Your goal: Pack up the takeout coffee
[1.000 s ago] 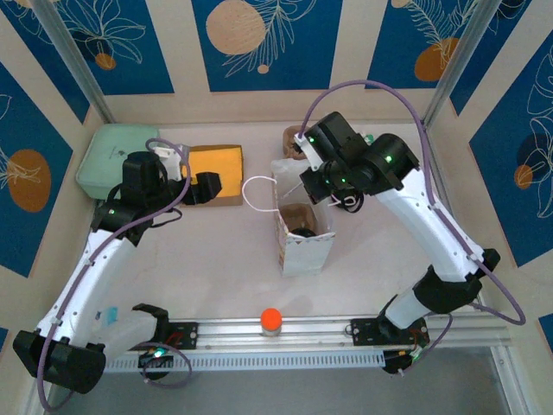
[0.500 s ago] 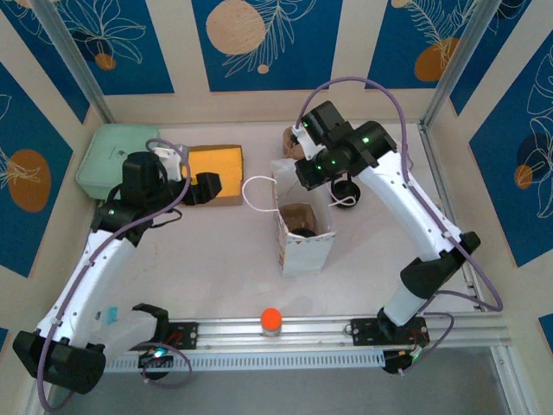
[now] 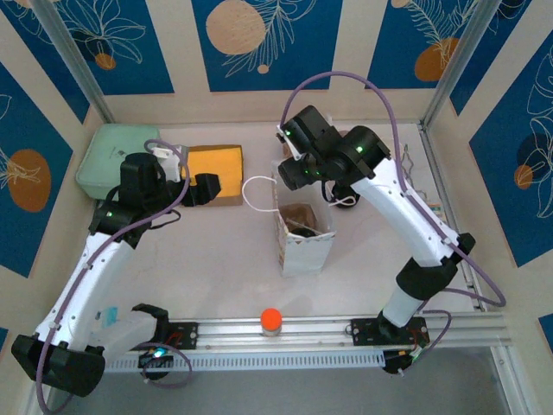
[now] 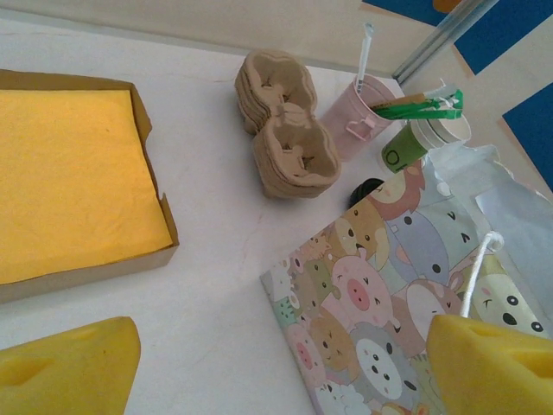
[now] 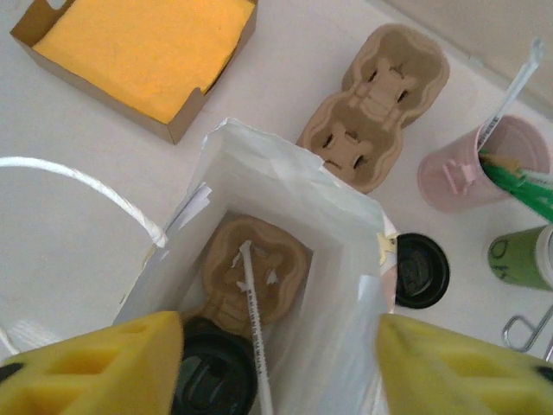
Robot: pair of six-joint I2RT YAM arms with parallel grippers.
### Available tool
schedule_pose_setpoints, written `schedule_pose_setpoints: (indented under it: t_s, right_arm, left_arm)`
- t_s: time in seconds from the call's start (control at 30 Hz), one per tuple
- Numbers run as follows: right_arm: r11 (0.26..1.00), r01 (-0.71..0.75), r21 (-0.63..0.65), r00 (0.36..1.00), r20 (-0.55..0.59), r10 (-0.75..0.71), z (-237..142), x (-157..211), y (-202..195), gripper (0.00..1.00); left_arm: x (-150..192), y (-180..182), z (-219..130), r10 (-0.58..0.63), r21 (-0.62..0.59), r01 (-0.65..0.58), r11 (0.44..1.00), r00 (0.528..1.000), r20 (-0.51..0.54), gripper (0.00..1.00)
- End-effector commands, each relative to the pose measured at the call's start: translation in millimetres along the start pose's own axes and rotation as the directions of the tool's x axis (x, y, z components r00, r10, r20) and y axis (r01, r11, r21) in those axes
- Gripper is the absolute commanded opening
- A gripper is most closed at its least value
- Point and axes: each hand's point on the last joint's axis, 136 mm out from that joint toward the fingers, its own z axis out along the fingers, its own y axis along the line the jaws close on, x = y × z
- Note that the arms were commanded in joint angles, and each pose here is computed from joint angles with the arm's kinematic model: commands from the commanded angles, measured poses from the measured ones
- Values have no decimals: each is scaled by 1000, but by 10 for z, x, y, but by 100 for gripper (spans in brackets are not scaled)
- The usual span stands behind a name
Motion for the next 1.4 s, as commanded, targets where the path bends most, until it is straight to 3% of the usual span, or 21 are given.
schedule_pose_setpoints:
  t_s: [0.0, 0.23, 0.43, 0.63, 0.87, 1.17, 1.37]
  right_arm:
    - [1000, -31, -8, 995, 100, 31, -279, -61, -94, 68]
    - [988, -111, -107, 970, 207, 131, -543, -165, -134, 86]
    - [965, -214, -154, 941, 232, 246, -589, 0, -307, 99]
    - [912, -381, -150, 888, 214, 406, -523, 318, -673, 99]
    - [810, -582, -74, 801, 118, 587, -237, 815, -1059, 99]
    - [718, -693, -67, 717, 42, 696, 13, 1299, -1129, 99]
    - [695, -718, -38, 695, 8, 719, 100, 1500, -1114, 99]
  left_arm:
    - [42, 35, -36, -3, -14, 3, 1000, 1000, -15, 86]
    - [163, 155, 66, 1, -52, -5, 999, 998, -68, 86]
    - [192, 256, 187, -8, -85, 0, 996, 996, -92, 86]
    - [200, 328, 343, -9, -107, -4, 994, 993, -122, 86]
    - [192, 378, 540, -2, -129, -17, 992, 989, -149, 85]
    - [144, 493, 849, -3, -155, -25, 988, 984, -176, 84]
    - [141, 570, 1045, 0, -166, -34, 986, 979, -201, 83]
